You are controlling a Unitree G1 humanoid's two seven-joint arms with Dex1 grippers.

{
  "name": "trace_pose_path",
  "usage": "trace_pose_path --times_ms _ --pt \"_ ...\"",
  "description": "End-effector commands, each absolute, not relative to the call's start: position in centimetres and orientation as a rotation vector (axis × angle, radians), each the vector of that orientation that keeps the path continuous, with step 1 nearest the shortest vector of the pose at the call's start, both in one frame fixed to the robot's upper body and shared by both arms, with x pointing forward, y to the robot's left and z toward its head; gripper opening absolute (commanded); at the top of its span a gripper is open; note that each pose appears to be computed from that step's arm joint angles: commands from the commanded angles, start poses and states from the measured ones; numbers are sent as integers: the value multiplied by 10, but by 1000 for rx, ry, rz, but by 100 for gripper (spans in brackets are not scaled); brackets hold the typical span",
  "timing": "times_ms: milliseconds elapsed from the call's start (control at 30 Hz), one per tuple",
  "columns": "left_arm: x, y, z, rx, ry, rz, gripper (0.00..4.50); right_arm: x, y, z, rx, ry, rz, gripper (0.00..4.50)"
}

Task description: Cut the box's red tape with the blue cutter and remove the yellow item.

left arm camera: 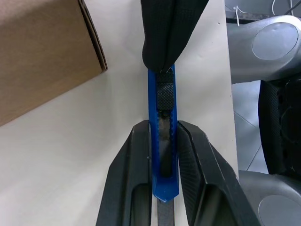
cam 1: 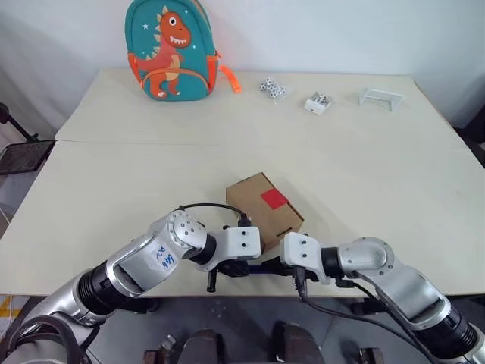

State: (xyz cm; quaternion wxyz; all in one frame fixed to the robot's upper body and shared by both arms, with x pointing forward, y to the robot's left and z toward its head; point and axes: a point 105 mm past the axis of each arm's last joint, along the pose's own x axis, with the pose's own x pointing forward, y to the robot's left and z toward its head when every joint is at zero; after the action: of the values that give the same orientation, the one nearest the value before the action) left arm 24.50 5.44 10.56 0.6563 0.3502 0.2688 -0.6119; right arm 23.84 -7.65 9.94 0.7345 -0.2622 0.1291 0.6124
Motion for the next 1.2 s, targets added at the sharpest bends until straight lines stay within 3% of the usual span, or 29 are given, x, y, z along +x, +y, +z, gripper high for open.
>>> trace_pose_path --times_ms 33,67,167,333,367,433,567,833,1200 --pt "243 64 105 796 600 -1394 46 230 -81 122 -490 227 1373 1" --pt "242 68 107 800 581 -1400 46 227 -83 130 -456 212 1381 1" --pt "240 70 133 827 308 -1482 46 211 -96 158 -370 181 1434 1" --pt "238 103 147 943 113 -1518 46 203 -120 192 -157 254 1388 1" --pt "239 109 152 965 68 -1515 46 198 -123 201 -117 271 1411 18" --pt "244 109 168 996 -69 -1488 46 198 -129 209 -88 336 1381 59" --pt "256 102 196 1075 -244 -1413 46 213 -127 239 67 338 1303 189" --pt "270 77 218 1173 -355 -1390 46 226 -99 251 146 515 1216 449" --pt "278 53 216 1156 -329 -1398 46 266 -74 226 124 627 1044 449"
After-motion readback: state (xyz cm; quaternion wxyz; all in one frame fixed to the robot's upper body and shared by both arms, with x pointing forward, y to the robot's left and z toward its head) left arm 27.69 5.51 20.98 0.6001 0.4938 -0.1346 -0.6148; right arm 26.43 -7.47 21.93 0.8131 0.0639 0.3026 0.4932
